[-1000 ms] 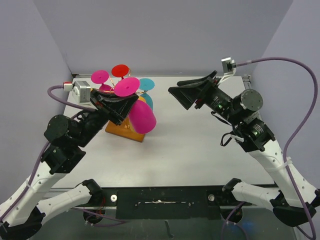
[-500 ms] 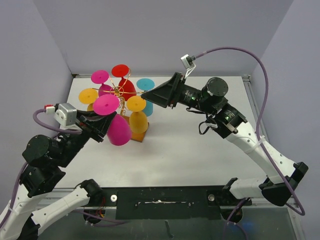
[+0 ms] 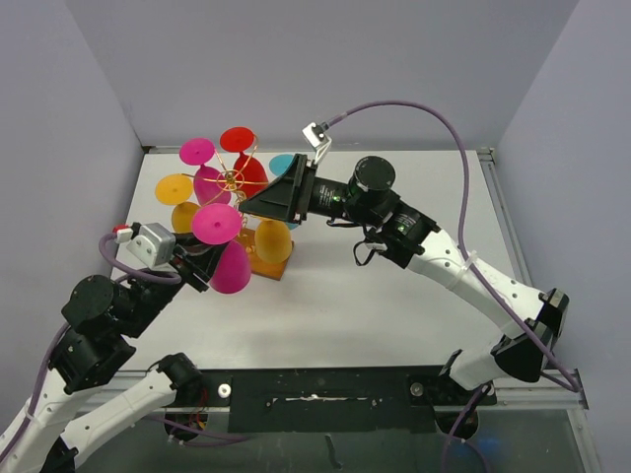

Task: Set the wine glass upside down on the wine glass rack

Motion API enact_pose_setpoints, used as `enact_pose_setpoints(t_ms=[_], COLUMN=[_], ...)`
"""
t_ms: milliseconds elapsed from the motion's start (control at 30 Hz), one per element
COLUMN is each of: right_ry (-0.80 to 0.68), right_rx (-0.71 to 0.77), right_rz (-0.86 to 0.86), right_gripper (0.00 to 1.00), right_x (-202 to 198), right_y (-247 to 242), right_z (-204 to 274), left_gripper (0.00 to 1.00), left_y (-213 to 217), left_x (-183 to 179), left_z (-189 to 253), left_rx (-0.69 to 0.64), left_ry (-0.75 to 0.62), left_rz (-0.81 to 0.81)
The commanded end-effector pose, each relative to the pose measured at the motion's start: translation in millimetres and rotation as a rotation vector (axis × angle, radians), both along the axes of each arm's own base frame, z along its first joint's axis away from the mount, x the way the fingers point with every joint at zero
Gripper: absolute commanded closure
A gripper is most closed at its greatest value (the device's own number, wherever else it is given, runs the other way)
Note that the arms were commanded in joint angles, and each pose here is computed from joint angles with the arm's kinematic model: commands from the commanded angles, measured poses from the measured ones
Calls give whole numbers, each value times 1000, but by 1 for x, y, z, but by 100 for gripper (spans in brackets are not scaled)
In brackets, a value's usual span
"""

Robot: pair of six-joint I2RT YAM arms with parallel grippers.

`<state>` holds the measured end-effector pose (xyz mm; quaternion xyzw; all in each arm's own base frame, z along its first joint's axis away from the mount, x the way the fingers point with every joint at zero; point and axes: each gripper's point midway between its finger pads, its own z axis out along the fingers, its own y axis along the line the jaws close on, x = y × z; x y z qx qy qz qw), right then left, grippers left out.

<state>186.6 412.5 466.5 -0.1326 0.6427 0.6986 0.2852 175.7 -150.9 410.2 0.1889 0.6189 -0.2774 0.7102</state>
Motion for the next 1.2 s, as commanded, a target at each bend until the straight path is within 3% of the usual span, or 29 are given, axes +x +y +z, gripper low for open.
enact_pose_setpoints(t_ms=[0,567,733,900,1067,1167], right_ry=[-41,39,70,82,86,101], right_rx=[96,96,97,98,104,105], right_rz=[65,133,140,112,20,-20], right_gripper=[55,75,86,100,100,100], right_x=[-19,-27,-26,-20,-2,8], right_y=[0,19,21,19,9,2], right_z=[35,17,13,10,10,8], left_gripper=[100,100,100,67,49,46], left_y=[9,6,3,6,7,8], left_x=[-8,-3,-1,3,-1,-9], left_z=[26,15,13,7,-1,0], left_rx=[-18,12,12,-4,-17,-71], left_ry=[-97,-92,-86,-42,9,41], left_rz=[3,7,5,33,26,-1])
